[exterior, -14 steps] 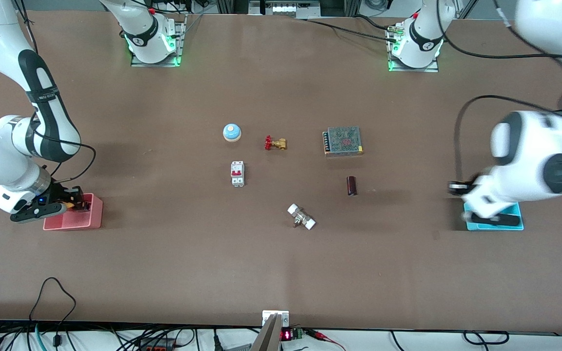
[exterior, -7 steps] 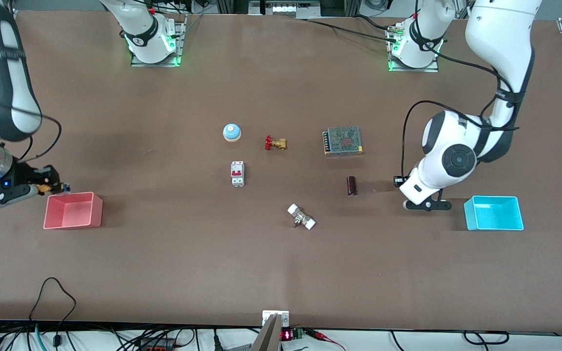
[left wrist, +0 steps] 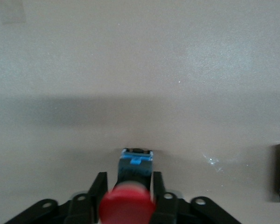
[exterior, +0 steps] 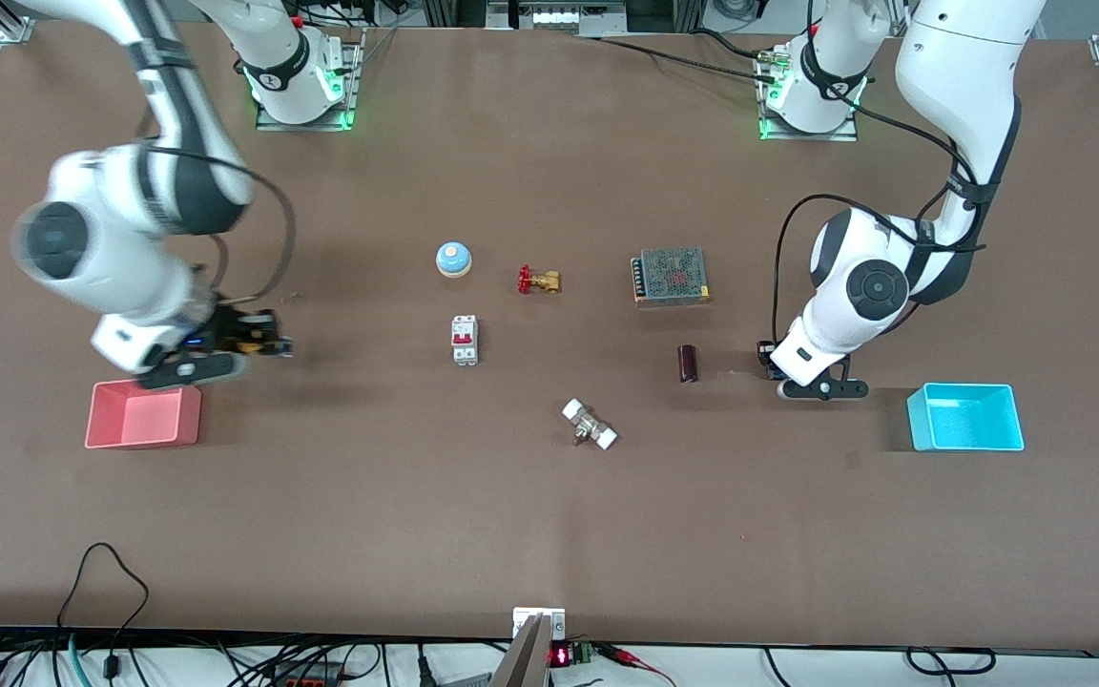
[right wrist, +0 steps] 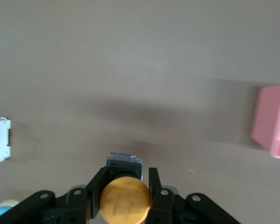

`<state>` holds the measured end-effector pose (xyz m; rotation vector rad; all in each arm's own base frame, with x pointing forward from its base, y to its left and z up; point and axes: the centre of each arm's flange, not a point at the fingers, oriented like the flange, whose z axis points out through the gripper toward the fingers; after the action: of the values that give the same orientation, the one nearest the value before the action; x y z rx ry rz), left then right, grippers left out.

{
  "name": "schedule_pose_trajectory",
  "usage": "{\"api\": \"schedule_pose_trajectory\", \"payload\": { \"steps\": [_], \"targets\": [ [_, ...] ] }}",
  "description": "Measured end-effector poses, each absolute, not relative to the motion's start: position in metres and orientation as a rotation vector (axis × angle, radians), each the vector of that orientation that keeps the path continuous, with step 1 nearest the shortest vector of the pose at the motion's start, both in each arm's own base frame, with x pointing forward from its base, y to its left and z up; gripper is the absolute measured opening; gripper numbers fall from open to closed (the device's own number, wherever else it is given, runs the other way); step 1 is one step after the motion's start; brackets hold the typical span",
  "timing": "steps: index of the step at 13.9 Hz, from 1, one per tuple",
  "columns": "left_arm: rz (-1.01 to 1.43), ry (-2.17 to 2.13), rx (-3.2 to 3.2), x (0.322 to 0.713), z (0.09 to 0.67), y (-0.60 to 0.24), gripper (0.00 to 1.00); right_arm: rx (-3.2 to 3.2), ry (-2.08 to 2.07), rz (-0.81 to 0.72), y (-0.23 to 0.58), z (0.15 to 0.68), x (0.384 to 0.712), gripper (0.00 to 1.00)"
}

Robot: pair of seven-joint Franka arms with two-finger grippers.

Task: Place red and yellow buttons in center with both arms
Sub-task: 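Place the red button with the left gripper while the right gripper carries yellow, then place the yellow button with the right gripper while the left gripper rises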

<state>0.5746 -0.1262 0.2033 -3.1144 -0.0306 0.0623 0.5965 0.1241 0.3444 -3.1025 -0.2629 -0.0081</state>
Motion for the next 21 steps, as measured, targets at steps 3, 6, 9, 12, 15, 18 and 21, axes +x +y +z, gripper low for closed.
{"api": "schedule_pose_trajectory", "payload": {
  "steps": [3,6,9,12,15,18,21],
  "targets": [
    [0.030,-0.037,-3.120,0.578,0.210,-0.127,0.77,-3.129,-0.298,-0.073,0.164,0.307,0.573,0.40],
    [-0.035,-0.052,-3.124,0.592,0.252,-0.126,1.00,-3.225,-0.359,-0.141,0.173,0.271,0.559,0.40],
    [0.079,-0.082,-3.091,0.618,0.335,-0.122,1.00,-3.263,-0.345,-0.171,0.177,0.257,0.556,0.40],
    [0.127,-0.095,-3.077,0.636,0.404,-0.123,1.00,-3.249,-0.326,-0.199,0.182,0.246,0.557,0.40],
    [0.153,-0.027,-3.035,0.640,0.435,-0.118,1.00,-3.234,-0.321,-0.209,0.185,0.234,0.557,0.40],
    [0.247,0.073,-2.987,0.636,0.479,-0.105,1.00,-3.223,-0.321,-0.221,0.186,0.226,0.558,0.40],
    [0.241,0.118,-2.996,0.627,0.529,-0.079,1.00,-3.223,-0.309,-0.223,0.186,0.226,0.558,0.43]
  ]
}}
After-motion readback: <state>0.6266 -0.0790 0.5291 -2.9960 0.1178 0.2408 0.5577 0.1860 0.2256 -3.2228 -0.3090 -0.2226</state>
